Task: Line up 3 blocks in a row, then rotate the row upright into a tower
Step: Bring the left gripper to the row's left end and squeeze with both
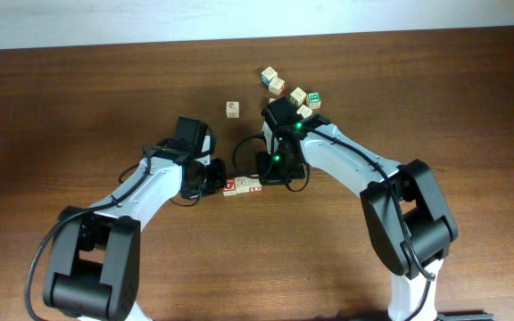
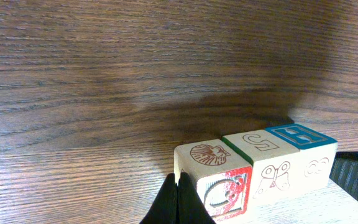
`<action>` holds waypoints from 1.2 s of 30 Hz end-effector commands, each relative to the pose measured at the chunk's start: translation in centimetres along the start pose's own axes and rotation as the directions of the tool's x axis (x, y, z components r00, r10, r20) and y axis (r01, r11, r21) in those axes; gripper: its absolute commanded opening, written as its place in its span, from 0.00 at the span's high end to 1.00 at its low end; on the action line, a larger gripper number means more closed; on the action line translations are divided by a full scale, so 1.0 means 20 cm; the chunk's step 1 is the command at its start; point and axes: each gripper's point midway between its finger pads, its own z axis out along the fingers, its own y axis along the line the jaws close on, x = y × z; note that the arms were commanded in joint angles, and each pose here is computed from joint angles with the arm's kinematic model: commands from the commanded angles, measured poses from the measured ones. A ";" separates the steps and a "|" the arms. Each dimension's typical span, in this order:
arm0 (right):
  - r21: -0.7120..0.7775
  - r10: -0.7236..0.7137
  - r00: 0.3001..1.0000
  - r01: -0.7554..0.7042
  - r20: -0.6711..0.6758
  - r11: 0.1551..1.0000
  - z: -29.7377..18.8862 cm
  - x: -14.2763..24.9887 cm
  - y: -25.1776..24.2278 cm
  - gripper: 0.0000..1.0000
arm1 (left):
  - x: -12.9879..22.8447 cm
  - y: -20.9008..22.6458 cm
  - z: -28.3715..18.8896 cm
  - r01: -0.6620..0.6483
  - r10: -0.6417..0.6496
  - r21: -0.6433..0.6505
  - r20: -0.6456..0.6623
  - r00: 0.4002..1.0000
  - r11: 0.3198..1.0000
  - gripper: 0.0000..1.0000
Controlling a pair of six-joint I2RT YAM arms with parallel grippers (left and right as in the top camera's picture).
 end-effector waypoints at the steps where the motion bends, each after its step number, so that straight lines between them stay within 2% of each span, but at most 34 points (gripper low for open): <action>1: 0.006 0.029 0.999 -0.029 -0.042 1.000 0.08 0.04 -0.02 0.96 | 0.03 0.00 0.02 -0.021 0.021 0.005 -0.022 1.000 1.000 1.00; 17: -0.005 0.029 0.999 -0.029 -0.043 1.000 0.08 0.04 -0.01 0.96 | 0.03 0.00 0.02 -0.021 0.021 0.005 -0.022 1.000 1.000 1.00; 36: 0.022 0.072 0.997 -0.073 0.019 0.997 0.05 -0.05 -0.09 0.96 | 0.03 0.00 0.02 -0.021 0.021 0.005 -0.022 1.000 1.000 1.00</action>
